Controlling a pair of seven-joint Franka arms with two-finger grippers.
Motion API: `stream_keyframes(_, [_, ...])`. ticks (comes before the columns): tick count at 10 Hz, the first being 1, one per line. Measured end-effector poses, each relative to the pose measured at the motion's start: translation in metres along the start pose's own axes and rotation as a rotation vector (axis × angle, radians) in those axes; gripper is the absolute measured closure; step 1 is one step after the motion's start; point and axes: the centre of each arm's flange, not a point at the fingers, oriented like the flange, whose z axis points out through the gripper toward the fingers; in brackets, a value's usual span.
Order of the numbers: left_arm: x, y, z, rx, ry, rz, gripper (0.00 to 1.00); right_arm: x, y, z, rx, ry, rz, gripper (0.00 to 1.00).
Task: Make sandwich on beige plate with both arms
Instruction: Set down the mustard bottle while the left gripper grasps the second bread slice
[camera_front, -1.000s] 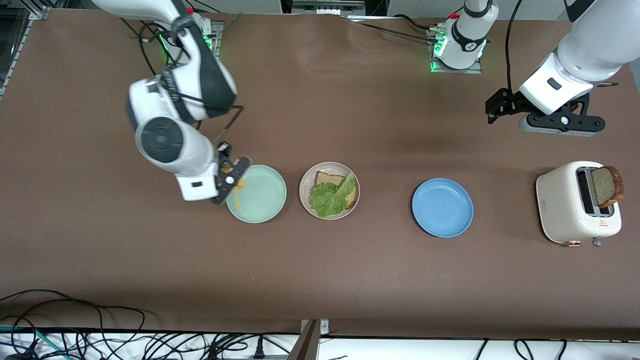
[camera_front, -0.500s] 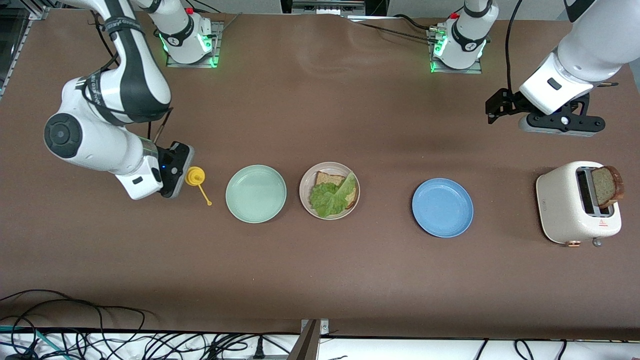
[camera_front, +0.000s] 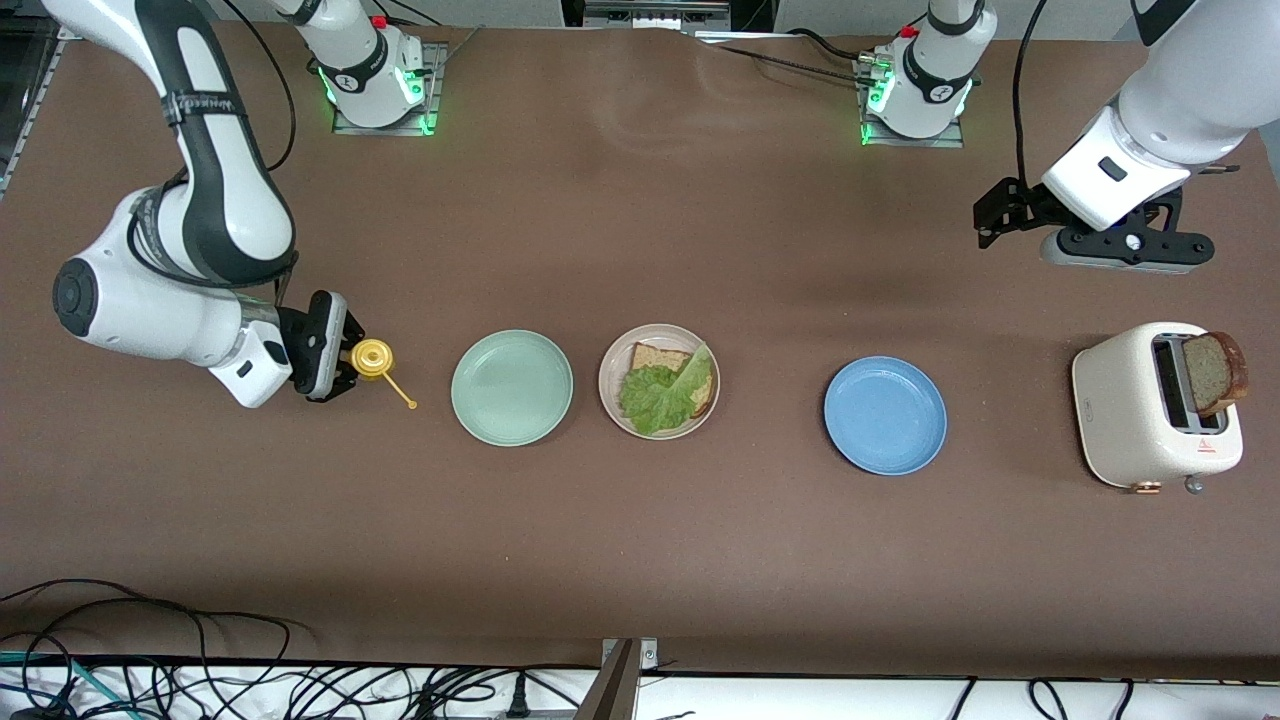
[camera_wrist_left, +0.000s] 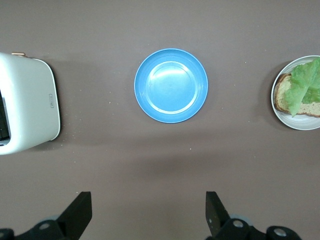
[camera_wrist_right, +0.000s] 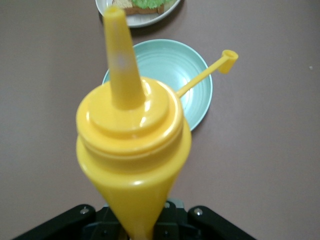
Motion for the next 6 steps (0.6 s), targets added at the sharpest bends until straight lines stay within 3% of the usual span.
stream_keyframes(3, [0.004,-0.009,0.011,0.004,-0.021,-0.015,0.00,-0.032,0.012,0.049,0.011,0.124,-0.082,0.83])
stream_keyframes(6, [0.020,-0.050,0.039,0.058,-0.066,-0.071,0.00,-0.065,0.018,0.090,0.008,0.231,-0.148,0.83])
